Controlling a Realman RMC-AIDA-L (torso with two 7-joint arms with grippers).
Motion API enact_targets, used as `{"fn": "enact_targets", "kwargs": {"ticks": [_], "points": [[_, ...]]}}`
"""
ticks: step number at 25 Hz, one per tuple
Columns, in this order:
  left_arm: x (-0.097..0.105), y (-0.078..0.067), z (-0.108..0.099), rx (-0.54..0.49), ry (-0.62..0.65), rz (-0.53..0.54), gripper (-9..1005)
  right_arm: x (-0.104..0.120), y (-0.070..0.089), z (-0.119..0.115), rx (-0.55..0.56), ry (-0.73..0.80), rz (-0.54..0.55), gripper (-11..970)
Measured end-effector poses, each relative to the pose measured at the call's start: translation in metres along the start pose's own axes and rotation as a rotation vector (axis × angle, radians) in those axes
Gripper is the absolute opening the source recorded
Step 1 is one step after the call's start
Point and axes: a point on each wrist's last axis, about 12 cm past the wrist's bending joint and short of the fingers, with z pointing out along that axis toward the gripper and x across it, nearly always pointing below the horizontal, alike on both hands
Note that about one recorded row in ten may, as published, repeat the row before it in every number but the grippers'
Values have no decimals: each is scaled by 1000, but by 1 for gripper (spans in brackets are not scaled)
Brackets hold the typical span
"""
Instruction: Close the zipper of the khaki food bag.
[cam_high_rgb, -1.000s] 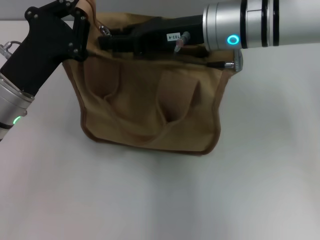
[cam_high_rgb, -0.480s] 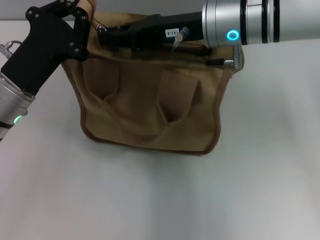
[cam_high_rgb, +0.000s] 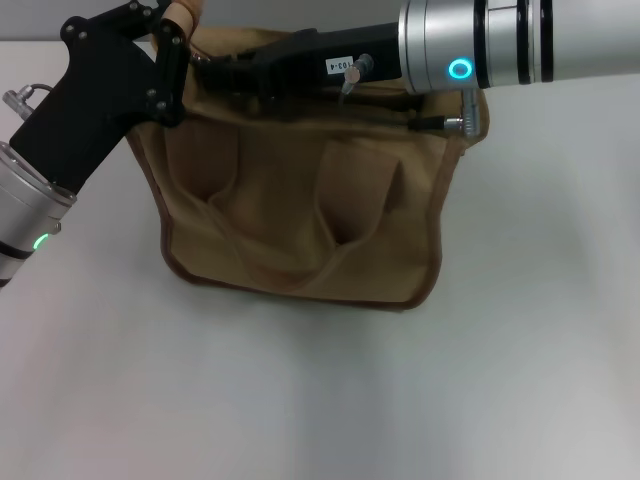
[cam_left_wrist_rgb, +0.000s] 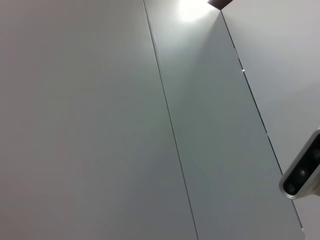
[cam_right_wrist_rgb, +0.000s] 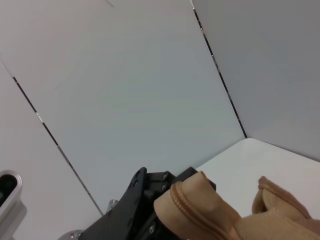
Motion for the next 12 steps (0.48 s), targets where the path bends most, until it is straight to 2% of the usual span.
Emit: {"fn": "enact_targets", "kwargs": {"ticks": [4, 12], "points": [[0, 0, 0, -1, 1, 0, 101, 1, 1, 0, -9, 5, 2, 17], [1, 2, 0, -18, 7, 5, 102, 6, 2, -5, -28, 10, 16, 11]]}}
